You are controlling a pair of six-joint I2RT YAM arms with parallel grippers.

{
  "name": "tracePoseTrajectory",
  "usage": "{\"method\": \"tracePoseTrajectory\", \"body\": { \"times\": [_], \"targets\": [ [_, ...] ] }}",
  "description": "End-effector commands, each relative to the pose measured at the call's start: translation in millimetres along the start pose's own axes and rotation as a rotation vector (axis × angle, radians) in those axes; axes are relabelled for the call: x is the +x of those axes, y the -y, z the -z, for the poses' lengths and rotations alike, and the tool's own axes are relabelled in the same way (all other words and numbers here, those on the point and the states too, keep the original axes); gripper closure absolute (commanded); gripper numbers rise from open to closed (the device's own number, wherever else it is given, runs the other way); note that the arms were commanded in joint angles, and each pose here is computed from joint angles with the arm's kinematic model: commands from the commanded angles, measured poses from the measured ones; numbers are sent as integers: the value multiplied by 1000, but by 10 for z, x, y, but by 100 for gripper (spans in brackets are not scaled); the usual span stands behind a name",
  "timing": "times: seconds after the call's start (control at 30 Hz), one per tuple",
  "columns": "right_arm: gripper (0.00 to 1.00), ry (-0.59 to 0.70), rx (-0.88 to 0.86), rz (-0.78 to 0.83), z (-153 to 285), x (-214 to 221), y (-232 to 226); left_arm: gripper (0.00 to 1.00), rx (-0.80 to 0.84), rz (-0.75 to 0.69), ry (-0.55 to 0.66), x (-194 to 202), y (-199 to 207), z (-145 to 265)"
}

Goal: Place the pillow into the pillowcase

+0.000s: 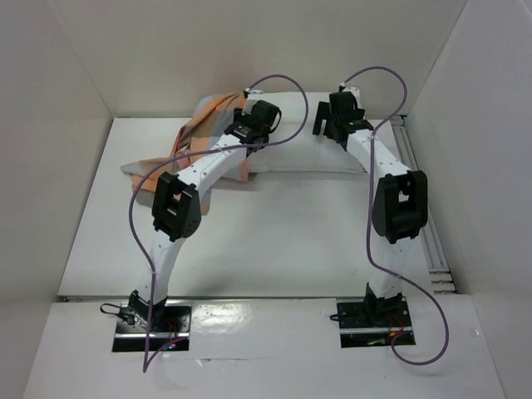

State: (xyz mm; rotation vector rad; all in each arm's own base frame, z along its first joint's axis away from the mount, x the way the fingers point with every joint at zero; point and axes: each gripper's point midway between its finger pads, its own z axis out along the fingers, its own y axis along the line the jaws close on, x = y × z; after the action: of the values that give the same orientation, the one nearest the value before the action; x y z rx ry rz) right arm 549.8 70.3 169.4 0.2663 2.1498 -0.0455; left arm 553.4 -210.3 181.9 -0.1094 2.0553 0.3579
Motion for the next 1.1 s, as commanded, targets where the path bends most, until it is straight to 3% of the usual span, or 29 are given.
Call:
{"method": "tracePoseTrajectory", "body": {
  "times": [0.0, 0.17, 0.27, 0.37, 0.4, 0.47, 0.5, 0.53, 0.6, 0.67, 0.73, 0.83, 1.0, 1.07],
  "targets": [
    [0, 9, 53, 9, 137, -1, 80, 50, -27, 101, 10, -254, -391, 104],
    [0, -130, 31, 38, -180, 284, 109, 48, 47, 160, -35, -222, -406, 84],
    [2, -140, 4, 36, -239, 304, 45, 52, 81, 189, -53, -231, -461, 88],
    [22, -153, -21, 23, -236, 386, 9, 65, 82, 194, -57, -233, -505, 82],
    [26, -145, -24, 21, -243, 366, 2, 80, 112, 204, -51, -282, -469, 117],
    [45, -145, -24, 21, -243, 366, 1, 100, 135, 205, -57, -275, -430, 127],
    [52, -150, -41, 20, -250, 395, -27, 100, 176, 208, -47, -345, -386, 177],
    [74, -154, -53, 19, -246, 402, -47, 100, 193, 208, -51, -340, -357, 185],
    [100, -167, -100, 37, -232, 425, -116, 100, 272, 209, -19, -486, -269, 362],
    [100, -147, -168, 26, -147, 351, -226, 100, 393, 193, 2, -574, -97, 541],
    [100, -156, -270, 6, -81, 395, -445, 100, 634, 178, 27, -709, 276, 889],
    [100, -190, -488, -38, 176, 446, -991, 100, 874, 194, 27, -877, 640, 1310],
    [100, -54, -665, 1, 875, -48, -1700, 100, 1163, 276, -17, -1141, 1100, 1630],
    [100, -8, -674, -20, 1092, -192, -1759, 100, 1339, 336, 6, -1427, 1141, 2029]
  ]
}}
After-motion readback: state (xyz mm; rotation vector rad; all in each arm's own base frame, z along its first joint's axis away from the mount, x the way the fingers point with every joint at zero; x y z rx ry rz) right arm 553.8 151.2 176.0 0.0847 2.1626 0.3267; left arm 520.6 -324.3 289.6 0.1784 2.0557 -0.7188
